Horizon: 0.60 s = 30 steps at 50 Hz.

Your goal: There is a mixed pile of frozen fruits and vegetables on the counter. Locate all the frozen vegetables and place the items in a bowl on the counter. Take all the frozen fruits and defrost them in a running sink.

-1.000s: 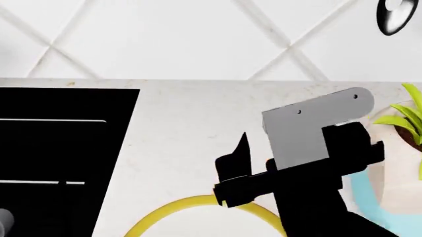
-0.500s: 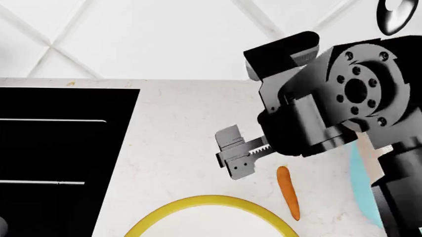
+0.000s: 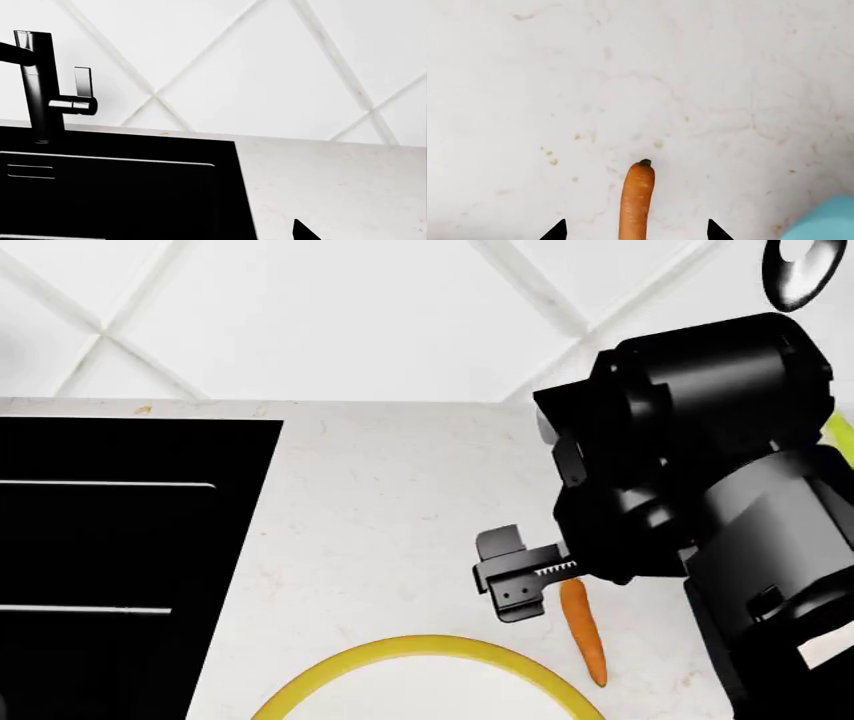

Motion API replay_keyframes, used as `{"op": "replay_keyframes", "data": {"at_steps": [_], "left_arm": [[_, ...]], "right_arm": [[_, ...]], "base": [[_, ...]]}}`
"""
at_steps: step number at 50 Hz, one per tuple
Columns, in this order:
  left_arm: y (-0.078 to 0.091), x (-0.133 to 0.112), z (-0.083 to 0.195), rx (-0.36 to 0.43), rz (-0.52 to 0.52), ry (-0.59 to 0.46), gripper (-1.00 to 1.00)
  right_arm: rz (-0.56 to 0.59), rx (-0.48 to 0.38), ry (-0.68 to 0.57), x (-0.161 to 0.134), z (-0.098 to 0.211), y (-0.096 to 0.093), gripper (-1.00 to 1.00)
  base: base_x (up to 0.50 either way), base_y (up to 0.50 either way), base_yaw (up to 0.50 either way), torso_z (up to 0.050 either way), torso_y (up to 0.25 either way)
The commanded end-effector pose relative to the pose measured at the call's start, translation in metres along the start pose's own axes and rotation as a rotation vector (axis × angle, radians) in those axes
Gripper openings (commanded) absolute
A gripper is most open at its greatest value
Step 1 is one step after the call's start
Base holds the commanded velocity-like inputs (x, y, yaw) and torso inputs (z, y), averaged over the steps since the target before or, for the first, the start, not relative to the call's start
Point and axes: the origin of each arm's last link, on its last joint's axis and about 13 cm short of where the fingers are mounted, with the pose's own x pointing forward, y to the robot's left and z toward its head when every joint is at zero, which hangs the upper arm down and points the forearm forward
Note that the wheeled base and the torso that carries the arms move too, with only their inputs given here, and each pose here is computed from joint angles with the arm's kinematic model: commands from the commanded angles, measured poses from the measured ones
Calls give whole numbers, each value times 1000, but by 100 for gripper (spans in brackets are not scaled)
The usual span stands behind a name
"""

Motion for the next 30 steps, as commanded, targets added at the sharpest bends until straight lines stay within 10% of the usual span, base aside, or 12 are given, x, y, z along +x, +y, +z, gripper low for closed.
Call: {"op": "replay_keyframes", "data": {"at_steps": [1, 30], "left_arm": [[-3, 3, -2, 2, -4, 6, 100], [-1, 3, -7, 3, 10, 16, 100]], "right_arm": [[-6, 37, 36, 18, -7, -3, 100], [18, 65, 91, 59, -19, 2, 100]], "base": [[0, 0, 0, 0, 0], [0, 0, 0, 0, 0]]}}
